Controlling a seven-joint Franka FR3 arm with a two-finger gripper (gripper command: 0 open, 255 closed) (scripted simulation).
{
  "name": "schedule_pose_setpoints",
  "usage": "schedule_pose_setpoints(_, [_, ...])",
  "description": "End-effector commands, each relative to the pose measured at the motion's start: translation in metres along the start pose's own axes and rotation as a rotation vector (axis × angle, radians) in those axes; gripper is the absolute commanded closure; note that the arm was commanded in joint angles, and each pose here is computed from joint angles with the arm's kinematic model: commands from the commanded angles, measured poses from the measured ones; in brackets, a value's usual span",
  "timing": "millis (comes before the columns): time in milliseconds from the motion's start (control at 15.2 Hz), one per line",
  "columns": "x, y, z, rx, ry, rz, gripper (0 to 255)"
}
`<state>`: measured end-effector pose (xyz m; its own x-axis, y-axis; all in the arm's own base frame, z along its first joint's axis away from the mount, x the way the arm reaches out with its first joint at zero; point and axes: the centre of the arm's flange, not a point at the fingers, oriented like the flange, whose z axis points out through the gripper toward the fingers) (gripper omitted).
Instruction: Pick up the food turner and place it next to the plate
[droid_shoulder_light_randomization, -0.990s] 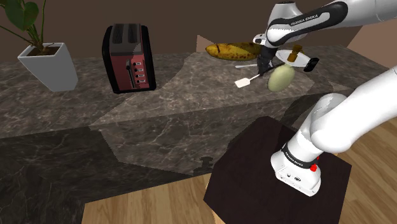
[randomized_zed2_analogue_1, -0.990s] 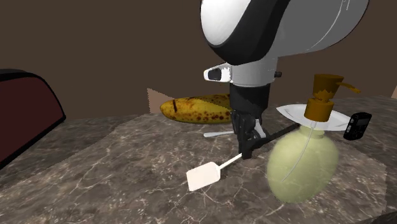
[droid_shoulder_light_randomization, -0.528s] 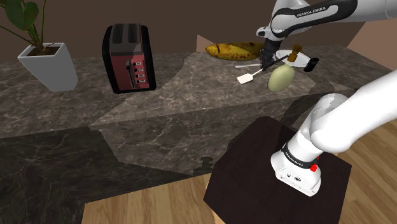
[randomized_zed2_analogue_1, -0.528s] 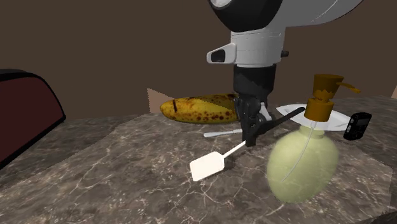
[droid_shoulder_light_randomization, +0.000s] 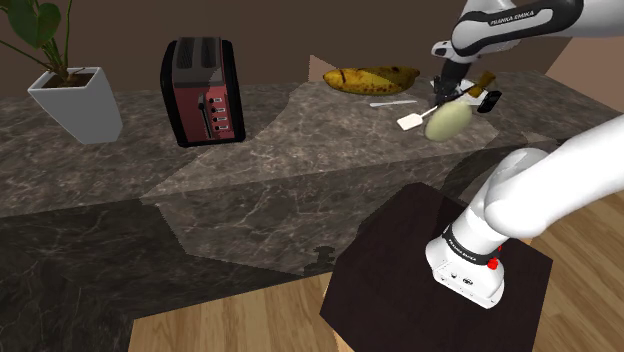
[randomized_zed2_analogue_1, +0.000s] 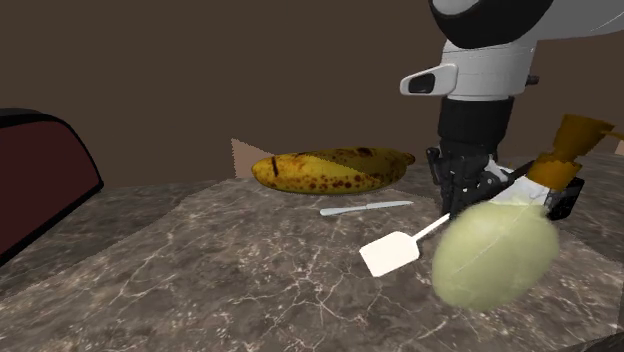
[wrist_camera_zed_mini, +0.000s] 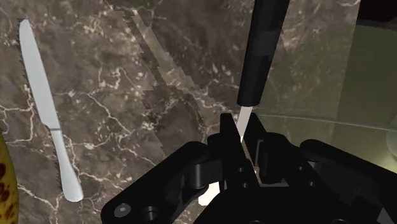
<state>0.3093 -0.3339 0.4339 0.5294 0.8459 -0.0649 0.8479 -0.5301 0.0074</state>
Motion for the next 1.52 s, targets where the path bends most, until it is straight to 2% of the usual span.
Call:
schedule_pose_setpoints(0, [-0.028,0.001,0.003,0.007,-0.001,-0.001,255])
schedule_pose_setpoints(1452, [-0.317,-0.012,0.021,0.007,-0.001,-0.001,255])
